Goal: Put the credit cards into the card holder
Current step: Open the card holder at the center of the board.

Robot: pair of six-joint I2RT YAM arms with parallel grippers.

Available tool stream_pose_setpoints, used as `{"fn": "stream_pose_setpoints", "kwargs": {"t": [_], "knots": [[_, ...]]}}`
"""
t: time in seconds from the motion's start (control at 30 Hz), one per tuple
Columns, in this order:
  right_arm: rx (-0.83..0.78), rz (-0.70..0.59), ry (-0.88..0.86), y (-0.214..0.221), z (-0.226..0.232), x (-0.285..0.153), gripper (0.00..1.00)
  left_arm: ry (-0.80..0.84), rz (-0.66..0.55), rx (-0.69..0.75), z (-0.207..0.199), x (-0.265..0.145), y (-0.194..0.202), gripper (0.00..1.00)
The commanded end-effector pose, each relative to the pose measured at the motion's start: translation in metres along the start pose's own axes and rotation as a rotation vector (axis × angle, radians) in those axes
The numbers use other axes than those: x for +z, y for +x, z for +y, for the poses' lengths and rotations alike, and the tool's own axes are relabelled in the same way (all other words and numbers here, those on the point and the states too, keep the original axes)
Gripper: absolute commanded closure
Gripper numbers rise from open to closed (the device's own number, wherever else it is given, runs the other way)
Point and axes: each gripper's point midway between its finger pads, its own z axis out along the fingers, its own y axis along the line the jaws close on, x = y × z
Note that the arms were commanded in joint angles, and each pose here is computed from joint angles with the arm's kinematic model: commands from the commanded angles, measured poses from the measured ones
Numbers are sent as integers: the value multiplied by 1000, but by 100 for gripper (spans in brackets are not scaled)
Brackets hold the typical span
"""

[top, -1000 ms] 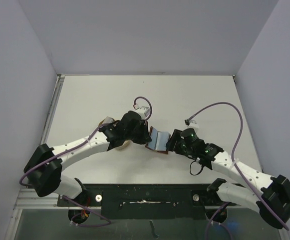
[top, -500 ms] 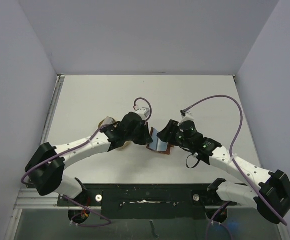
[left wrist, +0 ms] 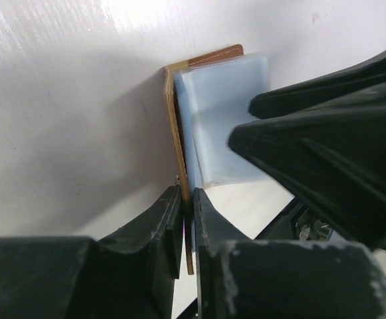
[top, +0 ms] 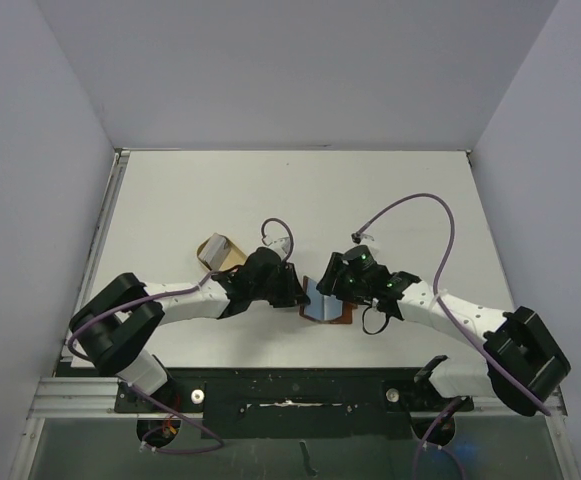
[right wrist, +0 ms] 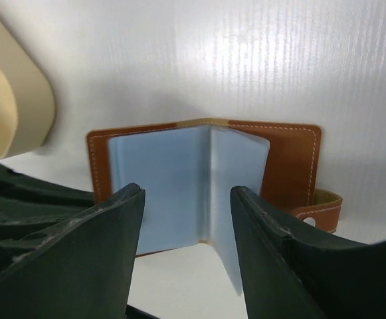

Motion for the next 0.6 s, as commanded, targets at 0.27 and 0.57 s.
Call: {"fn": "stream_pose_setpoints", "kwargs": {"t": [0.27,0.57], "knots": [[-44,83,140,22,-7,23,35,-43,-123,1,0,-16,-25,69],[-149,105,312,34,-18,30,33,-210,-257,74,24,-82,-77,44]]}}
